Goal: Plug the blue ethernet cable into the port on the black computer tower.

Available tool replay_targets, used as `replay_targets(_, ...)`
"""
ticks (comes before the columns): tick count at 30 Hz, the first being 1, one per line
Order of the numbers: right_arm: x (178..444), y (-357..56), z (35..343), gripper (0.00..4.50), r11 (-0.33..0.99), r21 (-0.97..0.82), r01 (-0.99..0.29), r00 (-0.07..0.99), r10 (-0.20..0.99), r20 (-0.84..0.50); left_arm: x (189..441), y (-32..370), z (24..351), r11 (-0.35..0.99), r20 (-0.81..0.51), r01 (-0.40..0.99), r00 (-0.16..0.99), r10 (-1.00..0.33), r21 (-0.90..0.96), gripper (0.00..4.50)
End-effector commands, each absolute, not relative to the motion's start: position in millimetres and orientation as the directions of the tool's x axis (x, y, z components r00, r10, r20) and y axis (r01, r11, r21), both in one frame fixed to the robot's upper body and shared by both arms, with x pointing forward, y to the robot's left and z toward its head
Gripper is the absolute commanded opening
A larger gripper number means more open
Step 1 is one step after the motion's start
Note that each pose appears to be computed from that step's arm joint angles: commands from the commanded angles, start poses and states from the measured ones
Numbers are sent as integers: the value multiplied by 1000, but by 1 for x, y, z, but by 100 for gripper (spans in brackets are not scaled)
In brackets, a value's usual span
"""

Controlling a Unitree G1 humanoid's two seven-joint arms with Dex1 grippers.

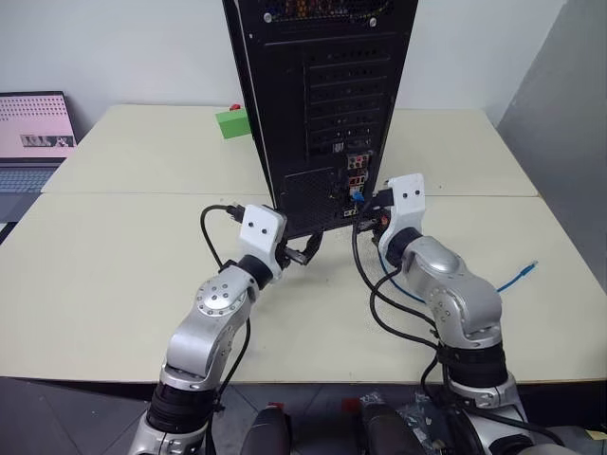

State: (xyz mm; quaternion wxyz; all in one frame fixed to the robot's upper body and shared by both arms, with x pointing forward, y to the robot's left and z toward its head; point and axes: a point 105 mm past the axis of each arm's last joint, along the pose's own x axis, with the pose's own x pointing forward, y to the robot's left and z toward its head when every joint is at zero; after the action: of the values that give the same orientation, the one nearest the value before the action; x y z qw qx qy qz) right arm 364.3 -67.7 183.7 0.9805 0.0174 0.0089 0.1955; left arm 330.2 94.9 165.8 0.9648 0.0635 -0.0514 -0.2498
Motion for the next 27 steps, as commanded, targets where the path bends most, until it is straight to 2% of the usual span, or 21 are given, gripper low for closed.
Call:
replay_targets(1,366,-66,205,0,926,33,-377,925,374,72,329,91,184,858,126,482,854,-505,177,450)
replay_targets(27,374,-60,207,0,930,49,-363,929,358,95,319,83,189,813,155,546,802,-577,204,450)
